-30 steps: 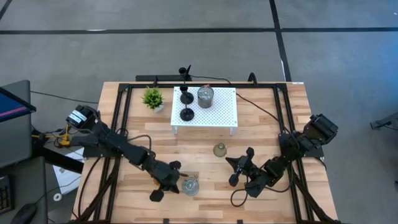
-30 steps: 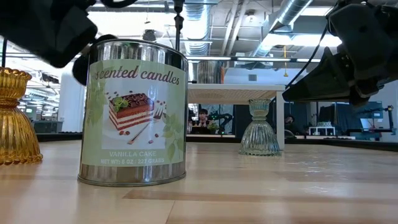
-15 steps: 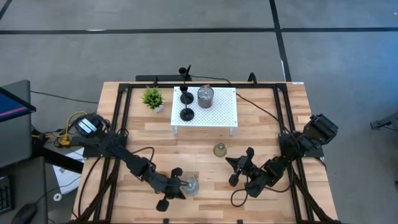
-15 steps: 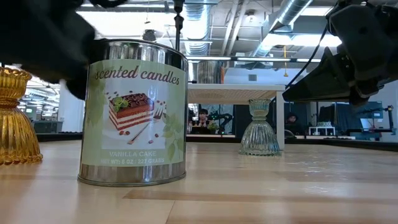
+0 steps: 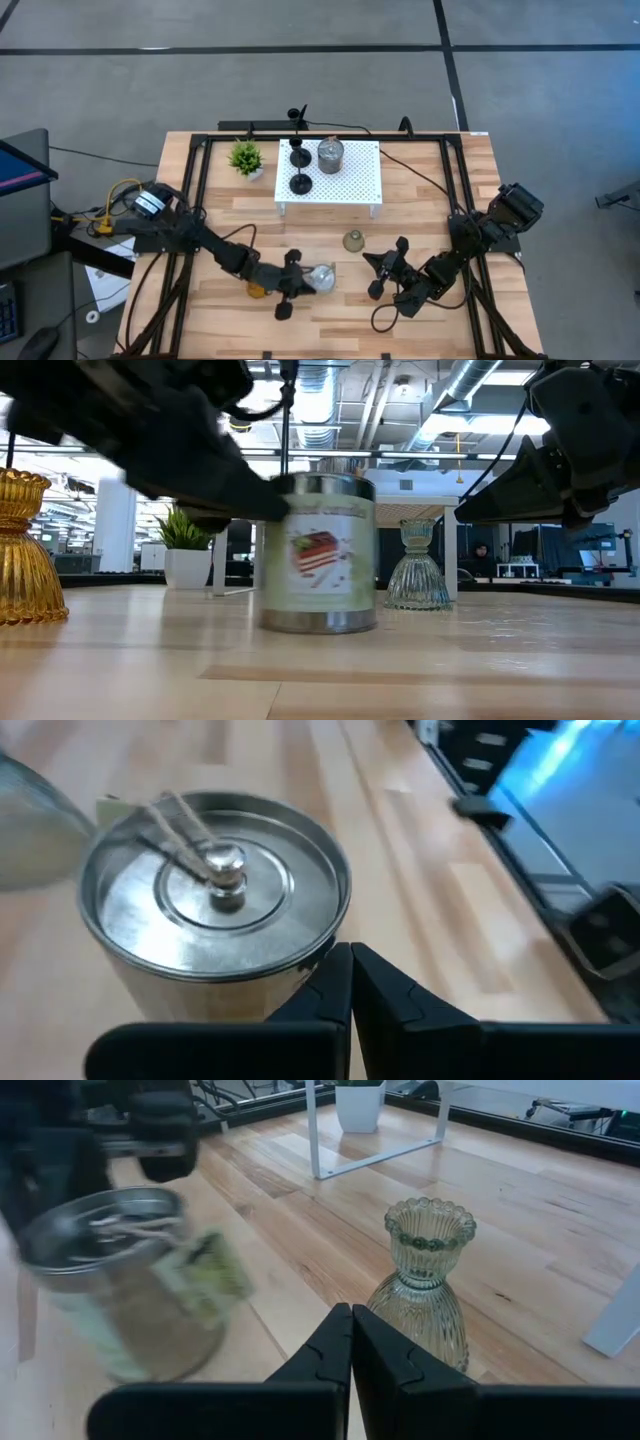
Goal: Pick & Place candle stick holders
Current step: Align the silver scented candle can with the other silver scented candle on the shelf
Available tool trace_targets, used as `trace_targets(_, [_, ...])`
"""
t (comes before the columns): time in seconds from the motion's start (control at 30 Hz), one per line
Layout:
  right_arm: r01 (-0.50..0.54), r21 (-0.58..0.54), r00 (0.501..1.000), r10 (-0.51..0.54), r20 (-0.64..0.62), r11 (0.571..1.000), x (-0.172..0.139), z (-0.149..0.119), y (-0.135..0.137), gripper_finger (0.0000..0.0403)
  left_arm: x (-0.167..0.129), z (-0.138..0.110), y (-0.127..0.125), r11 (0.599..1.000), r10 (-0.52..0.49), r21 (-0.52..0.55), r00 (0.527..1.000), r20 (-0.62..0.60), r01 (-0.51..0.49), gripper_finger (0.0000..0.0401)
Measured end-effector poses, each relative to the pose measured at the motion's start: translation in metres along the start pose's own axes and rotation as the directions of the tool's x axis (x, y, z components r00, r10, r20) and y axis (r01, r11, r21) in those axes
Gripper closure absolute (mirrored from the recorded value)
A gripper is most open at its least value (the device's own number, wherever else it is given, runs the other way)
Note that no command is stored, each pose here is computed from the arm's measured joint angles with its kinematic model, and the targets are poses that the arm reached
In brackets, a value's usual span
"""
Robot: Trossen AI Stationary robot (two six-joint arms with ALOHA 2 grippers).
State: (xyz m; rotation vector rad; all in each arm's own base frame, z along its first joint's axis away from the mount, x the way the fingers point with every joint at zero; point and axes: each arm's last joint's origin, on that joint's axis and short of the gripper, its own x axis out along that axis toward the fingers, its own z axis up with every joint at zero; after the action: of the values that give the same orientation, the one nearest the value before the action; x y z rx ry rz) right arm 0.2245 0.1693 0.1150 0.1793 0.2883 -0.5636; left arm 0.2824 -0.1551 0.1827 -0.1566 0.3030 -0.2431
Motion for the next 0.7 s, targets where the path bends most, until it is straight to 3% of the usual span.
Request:
trace_targets(0.33, [0.000, 0.001, 1.000, 0.000, 0.000, 1.000, 0.000, 0.000, 0.000, 0.0402, 0.006, 0.012, 0.038, 0.992, 0.106, 0.059, 0.993, 0.045, -0.109, 0.0396])
trace_targets(0.63, [-0.005, 0.001, 1.000, 0.005, -0.007, 1.000, 0.000, 0.000, 0.000, 0.0402, 0.001, 0.013, 0.020, 0.996, 0.004, 0.093, 0.999, 0.044, -0.008, 0.0396])
trace_targets(0.7, [-0.018, 0.001, 1.000, 0.018, -0.024, 1.000, 0.000, -0.001, 0.001, 0.0402, 0.000, 0.013, 0.016, 0.992, 0.020, 0.122, 0.998, 0.051, -0.027, 0.0396])
